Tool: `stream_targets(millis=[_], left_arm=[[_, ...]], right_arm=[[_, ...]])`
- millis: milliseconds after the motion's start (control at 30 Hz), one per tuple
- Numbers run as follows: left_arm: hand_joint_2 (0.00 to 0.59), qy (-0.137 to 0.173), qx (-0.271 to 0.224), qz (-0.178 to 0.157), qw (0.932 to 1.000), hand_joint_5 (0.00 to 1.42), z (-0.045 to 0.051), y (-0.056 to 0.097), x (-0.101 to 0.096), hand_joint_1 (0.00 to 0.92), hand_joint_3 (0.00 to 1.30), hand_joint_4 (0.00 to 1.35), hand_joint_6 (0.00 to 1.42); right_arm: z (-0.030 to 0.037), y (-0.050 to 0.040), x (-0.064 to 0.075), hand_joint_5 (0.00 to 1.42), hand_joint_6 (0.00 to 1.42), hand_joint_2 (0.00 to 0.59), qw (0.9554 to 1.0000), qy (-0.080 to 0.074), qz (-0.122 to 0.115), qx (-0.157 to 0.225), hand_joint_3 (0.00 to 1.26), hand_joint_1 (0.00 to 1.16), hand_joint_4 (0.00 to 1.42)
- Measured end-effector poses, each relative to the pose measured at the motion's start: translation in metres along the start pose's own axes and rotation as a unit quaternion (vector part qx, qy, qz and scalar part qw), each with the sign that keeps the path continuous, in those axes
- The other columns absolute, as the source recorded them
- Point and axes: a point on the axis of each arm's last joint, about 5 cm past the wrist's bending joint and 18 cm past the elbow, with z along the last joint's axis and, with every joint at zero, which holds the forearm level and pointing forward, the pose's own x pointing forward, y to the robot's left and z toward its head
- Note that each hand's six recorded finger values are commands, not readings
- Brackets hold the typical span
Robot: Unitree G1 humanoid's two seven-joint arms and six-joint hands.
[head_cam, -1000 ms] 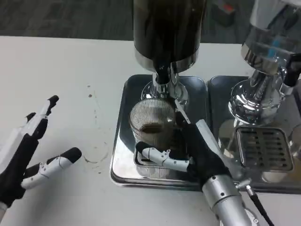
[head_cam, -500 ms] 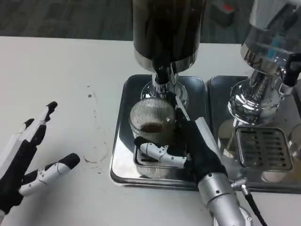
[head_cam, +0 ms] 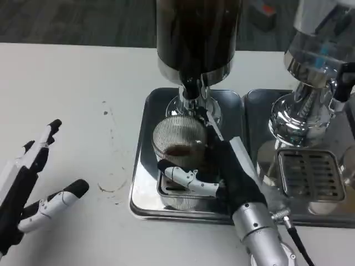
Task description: Grasp the cup under the faucet to collect the drink, then remove the cup.
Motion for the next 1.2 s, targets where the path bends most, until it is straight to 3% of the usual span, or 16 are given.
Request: stream_targets(millis=[433, 667, 1200], left_arm=[[0.116, -0.007, 0.001, 0.001, 1.0000, 0.08, 0.0028, 0.0004, -0.0030, 0.000, 0.00, 0.00, 0.00], [0.116, -0.004, 0.002, 0.002, 1.0000, 0.08, 0.0030, 0.0009, -0.0049, 0.000, 0.00, 0.00, 0.00], [0.122, 0.001, 0.003, 0.000, 1.0000, 0.08, 0.0030, 0.0007, -0.0067, 0.000, 0.00, 0.00, 0.00]], right_arm=[[0.0003, 0.0007, 0.0007, 0.42, 0.49, 0.210, 0.9995, -0.001, -0.029, -0.008, 0.28, 0.96, 0.44], [-0.0004, 0.0012, 0.0009, 0.52, 0.59, 0.211, 0.9985, -0.005, -0.053, -0.012, 0.30, 0.98, 0.52], [-0.0031, 0.0028, 0.0025, 0.64, 0.77, 0.198, 0.9978, -0.013, -0.064, -0.010, 0.33, 1.01, 0.55]])
